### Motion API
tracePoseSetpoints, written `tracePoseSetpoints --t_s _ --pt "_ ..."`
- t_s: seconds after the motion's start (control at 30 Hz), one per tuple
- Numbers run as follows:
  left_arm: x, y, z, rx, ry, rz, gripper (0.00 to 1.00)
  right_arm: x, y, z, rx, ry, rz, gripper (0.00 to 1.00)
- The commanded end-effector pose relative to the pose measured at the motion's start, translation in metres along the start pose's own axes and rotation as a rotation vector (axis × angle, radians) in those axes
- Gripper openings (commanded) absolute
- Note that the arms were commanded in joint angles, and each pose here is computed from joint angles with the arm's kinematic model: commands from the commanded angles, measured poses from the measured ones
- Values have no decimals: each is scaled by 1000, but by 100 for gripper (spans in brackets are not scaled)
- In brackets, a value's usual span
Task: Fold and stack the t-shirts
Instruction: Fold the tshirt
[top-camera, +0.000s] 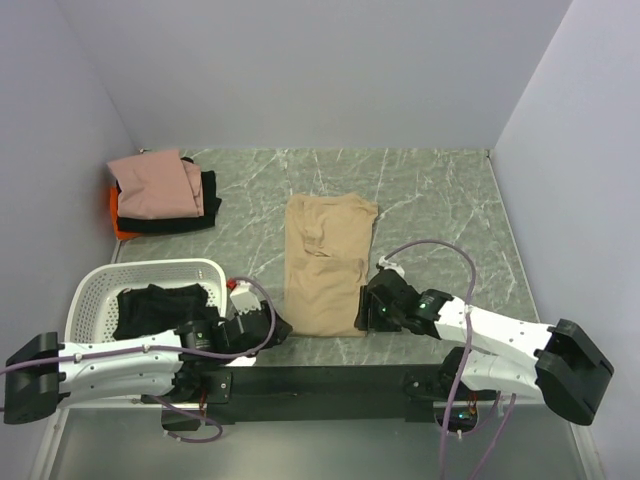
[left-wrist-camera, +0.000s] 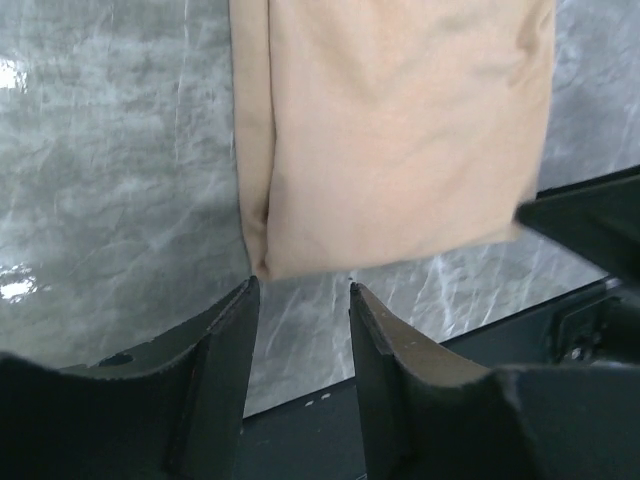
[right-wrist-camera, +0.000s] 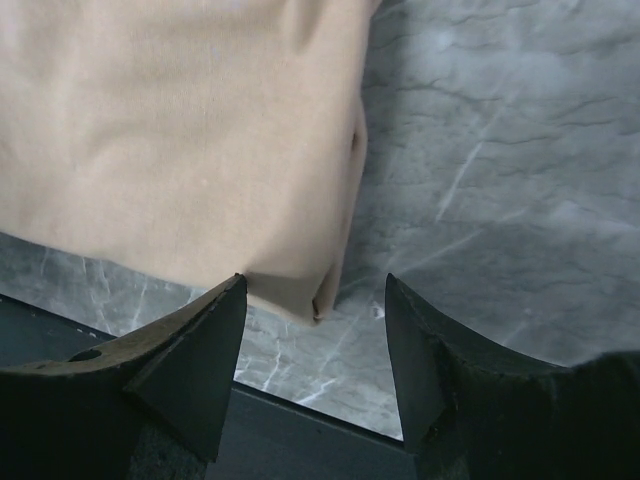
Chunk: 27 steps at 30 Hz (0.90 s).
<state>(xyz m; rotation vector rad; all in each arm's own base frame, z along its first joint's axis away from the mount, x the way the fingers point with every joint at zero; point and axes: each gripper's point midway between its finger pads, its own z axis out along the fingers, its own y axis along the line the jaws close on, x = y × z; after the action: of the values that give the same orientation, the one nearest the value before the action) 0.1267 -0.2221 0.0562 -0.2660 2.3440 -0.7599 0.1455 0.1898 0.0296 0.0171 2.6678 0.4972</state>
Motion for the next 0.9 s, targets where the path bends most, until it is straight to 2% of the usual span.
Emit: tracePoseSetpoints --t_s 0.0,0.13,0.57,0.87 --pt "0 -6 5 35 8 -57 48 -3 17 5 -47 -14 19 64" --pt "0 9 11 -6 9 -75 48 4 17 10 -36 4 19 65" --pt "0 17 25 -5 9 -103 48 20 12 14 -12 32 22 65" --pt "16 25 25 -31 82 -103 44 20 13 13 -8 29 17 64"
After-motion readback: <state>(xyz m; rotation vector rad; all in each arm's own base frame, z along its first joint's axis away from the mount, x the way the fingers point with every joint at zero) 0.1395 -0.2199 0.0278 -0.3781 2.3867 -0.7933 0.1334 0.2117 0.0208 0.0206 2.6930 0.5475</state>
